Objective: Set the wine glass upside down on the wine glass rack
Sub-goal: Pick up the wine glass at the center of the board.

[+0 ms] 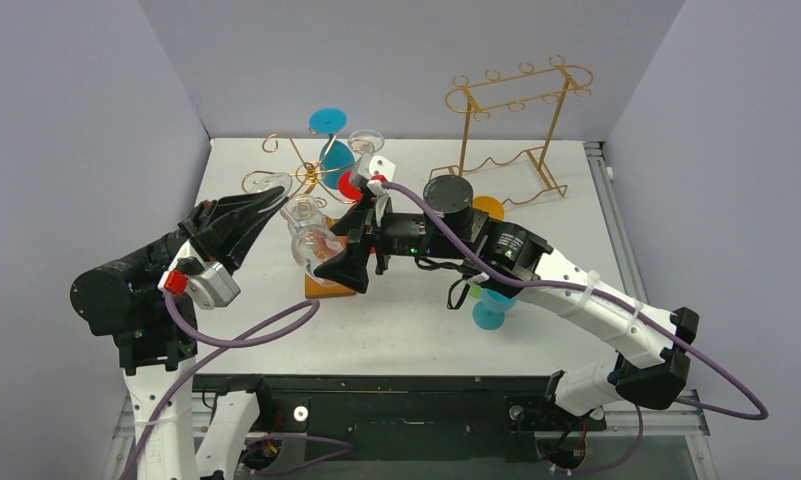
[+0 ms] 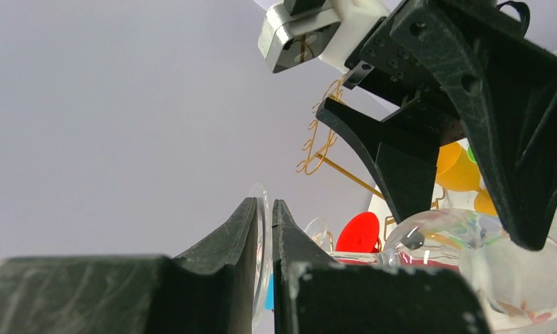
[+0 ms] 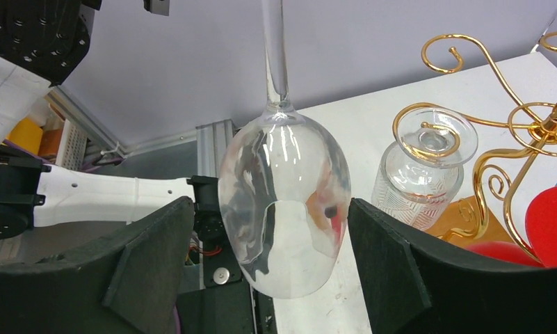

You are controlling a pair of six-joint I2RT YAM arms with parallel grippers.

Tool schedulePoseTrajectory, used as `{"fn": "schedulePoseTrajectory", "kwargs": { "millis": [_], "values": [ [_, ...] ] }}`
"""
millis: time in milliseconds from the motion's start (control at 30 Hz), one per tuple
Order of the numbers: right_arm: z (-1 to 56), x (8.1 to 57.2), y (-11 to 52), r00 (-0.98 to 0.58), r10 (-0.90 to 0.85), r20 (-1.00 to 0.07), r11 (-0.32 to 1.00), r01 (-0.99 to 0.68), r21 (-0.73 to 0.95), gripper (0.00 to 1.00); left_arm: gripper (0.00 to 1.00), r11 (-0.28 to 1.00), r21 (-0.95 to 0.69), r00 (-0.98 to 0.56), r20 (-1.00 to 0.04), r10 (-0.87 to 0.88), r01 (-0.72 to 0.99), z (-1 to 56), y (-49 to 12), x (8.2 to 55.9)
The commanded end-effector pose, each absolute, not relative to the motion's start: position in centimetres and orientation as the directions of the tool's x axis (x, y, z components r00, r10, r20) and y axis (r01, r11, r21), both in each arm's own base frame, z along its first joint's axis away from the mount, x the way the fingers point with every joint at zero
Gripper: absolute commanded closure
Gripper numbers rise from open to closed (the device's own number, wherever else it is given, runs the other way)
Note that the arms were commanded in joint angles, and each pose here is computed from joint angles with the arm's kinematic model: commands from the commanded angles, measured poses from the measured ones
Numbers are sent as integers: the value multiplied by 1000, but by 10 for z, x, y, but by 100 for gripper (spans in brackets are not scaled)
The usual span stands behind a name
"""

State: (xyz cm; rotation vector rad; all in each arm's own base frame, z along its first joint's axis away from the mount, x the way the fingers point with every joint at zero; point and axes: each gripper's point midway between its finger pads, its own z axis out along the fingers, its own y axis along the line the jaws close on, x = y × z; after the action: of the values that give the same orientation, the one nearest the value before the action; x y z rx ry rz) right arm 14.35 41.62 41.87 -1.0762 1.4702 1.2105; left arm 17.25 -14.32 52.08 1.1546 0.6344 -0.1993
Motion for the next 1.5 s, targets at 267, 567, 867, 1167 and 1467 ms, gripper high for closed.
{"fn": "schedulePoseTrajectory", "kwargs": {
  "millis": [267, 567, 867, 1167, 1467],
  "values": [
    [392, 158, 429, -60, -43, -997, 216, -975, 50, 23, 100, 419, 808, 849, -508, 142, 414, 545, -146, 156],
    [410, 150, 440, -50, 25, -998, 149, -987, 53, 23, 100, 412, 802, 843, -521, 130, 432, 543, -147, 152],
    [427, 146, 449, -40, 63, -997, 106, -993, 46, 22, 100, 398, 800, 837, -532, 126, 449, 537, -149, 152],
    [426, 138, 453, -69, 34, -997, 39, -997, 70, 45, 100, 398, 804, 840, -526, 129, 442, 536, -149, 152],
    [416, 147, 436, -83, 29, -996, 80, -993, 85, 83, 55, 455, 772, 827, -548, 124, 444, 541, -144, 161]
  ]
}}
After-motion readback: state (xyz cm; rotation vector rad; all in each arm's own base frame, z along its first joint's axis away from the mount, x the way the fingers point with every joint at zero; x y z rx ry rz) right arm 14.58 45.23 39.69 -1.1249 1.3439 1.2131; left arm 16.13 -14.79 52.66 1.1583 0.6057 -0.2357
